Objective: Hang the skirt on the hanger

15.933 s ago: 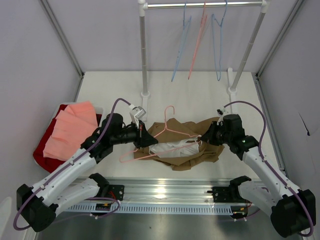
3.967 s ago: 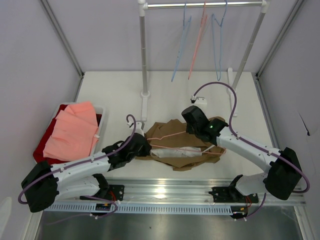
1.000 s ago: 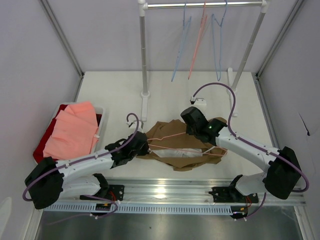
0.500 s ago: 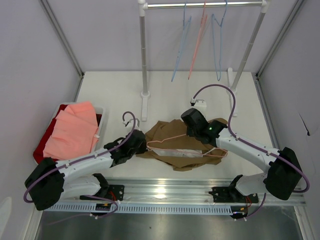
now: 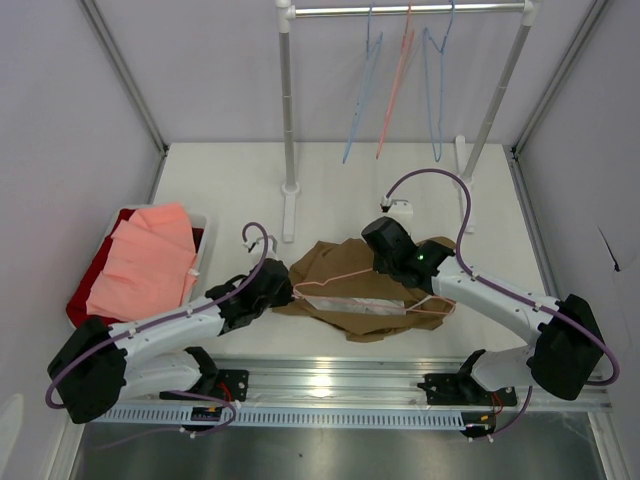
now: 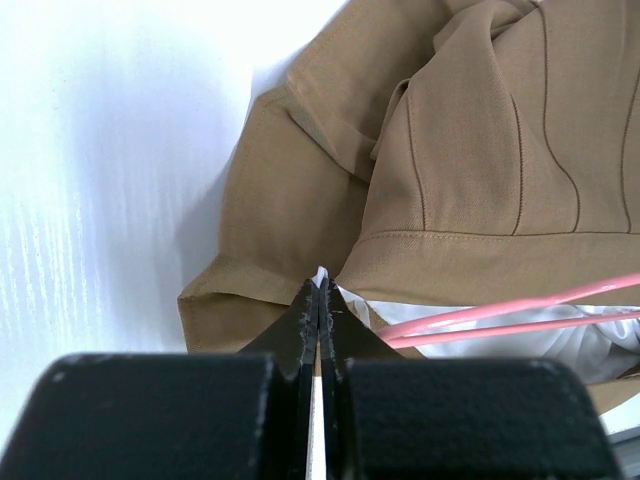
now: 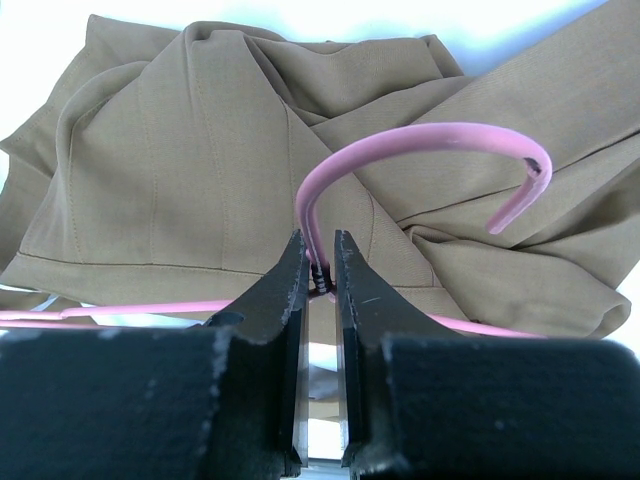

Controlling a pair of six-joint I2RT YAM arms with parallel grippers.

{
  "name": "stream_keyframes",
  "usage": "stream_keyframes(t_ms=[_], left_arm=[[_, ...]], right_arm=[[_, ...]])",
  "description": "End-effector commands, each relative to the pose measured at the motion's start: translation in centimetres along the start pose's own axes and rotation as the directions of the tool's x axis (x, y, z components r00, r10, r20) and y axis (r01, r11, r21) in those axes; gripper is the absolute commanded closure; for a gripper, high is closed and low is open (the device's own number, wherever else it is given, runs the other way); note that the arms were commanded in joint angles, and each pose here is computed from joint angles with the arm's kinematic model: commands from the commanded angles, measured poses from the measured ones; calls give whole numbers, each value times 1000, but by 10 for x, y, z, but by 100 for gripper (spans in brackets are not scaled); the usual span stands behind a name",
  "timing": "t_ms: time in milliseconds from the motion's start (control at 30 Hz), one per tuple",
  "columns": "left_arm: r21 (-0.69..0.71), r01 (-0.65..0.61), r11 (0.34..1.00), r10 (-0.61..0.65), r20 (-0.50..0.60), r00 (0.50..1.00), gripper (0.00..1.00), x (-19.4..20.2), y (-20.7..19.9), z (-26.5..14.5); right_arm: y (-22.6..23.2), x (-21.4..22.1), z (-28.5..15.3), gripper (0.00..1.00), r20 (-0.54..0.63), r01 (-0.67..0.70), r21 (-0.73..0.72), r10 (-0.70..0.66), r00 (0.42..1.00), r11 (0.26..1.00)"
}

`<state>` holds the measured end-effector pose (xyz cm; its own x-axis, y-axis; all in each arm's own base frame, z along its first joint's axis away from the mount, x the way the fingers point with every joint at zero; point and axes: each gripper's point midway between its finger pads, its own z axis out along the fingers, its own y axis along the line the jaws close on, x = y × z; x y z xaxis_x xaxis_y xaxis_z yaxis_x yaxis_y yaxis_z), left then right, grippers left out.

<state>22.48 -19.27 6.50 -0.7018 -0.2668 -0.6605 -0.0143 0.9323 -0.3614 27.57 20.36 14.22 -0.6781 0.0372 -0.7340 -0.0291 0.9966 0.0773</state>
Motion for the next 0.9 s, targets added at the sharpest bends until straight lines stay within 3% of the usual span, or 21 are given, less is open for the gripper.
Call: stream_keyframes(t_ms=[0, 867], left_arm=[[18, 36, 999, -37, 60, 998, 100, -14, -2, -2], [88, -22, 996, 16, 70, 997, 100, -27, -24, -8]], right_arm=[[-9, -2, -2, 100, 15, 21, 47, -22, 1000, 999], [2, -4, 5, 100, 50, 28, 56, -31, 998, 998]])
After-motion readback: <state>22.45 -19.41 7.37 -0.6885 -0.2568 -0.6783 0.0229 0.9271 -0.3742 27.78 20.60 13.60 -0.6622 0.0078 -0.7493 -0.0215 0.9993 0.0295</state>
